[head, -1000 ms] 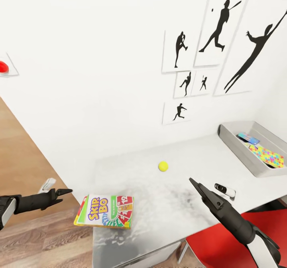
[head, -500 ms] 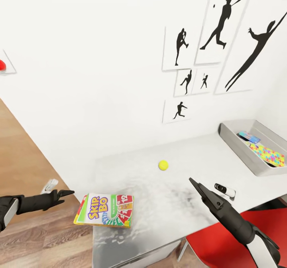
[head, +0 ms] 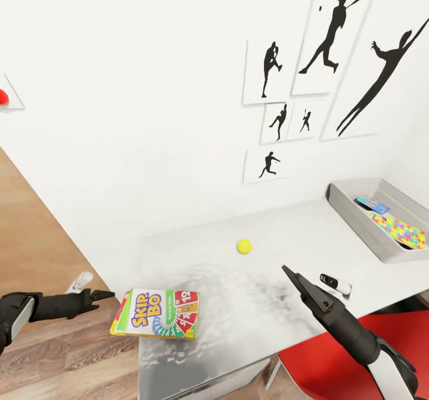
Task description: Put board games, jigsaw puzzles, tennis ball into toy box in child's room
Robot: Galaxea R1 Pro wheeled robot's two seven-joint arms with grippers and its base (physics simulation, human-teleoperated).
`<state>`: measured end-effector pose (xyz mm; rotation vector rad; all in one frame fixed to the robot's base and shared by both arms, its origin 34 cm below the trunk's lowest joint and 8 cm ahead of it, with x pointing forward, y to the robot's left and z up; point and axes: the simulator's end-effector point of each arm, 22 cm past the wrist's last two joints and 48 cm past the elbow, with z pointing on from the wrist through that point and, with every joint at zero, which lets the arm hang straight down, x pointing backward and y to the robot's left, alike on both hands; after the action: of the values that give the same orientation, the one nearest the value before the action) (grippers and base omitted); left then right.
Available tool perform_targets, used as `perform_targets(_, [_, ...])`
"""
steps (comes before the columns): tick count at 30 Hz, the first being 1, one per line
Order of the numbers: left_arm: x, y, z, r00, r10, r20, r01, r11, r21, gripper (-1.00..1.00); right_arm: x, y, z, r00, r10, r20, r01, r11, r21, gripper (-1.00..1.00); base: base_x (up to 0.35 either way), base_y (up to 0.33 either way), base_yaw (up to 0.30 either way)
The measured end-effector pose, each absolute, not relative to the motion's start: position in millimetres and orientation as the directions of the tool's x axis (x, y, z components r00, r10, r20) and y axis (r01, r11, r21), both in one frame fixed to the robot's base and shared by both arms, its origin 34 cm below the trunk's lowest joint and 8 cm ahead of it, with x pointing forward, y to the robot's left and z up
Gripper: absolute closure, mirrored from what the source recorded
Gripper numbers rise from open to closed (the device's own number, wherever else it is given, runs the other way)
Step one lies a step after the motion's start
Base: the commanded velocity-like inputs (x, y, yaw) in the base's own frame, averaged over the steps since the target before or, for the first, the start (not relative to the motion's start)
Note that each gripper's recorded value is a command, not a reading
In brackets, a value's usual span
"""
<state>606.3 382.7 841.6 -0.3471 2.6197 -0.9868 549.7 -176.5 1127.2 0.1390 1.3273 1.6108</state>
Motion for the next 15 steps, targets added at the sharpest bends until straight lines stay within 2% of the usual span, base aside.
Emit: perform_targets(15, [594.9, 381.2, 831.0, -0.924, -0.342, -0.173, -0.141, 0.722, -0.678, -1.0, 549.9, -175.8, 1125.8, -0.495, 0.73, -0.472, -0.602, 0.104, 0.792, -1.0, 0.0, 0.0, 0.0])
